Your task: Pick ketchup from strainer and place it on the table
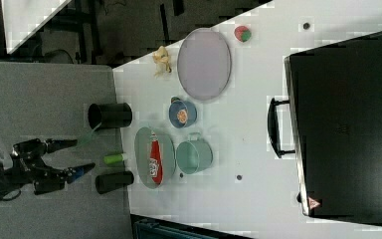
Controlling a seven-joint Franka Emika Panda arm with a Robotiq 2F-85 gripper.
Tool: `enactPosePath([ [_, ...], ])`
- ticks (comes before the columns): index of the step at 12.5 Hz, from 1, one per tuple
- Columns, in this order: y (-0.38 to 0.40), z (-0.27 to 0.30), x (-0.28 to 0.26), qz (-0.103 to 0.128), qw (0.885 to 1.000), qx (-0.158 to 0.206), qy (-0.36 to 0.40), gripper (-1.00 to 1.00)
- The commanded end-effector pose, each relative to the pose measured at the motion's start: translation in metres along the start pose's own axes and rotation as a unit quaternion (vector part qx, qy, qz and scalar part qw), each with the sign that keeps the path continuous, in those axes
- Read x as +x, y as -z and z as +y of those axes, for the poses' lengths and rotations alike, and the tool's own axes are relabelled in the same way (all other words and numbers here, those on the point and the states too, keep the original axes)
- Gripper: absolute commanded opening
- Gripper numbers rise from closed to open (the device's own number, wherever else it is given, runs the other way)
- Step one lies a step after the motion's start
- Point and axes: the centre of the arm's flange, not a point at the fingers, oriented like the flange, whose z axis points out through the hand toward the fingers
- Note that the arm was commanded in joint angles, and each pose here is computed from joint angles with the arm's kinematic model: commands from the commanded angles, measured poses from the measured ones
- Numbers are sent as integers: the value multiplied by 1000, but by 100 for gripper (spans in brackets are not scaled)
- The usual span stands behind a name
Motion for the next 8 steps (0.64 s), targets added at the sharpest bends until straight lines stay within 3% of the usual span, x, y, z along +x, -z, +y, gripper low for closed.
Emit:
enactPosePath([
  [1, -74, -68, -49, -49, 996, -41, 55, 100],
  [5, -113, -144, -128, -52, 986, -26, 157, 100],
  [8, -151, -183, -184, -73, 973, -12, 220, 100],
])
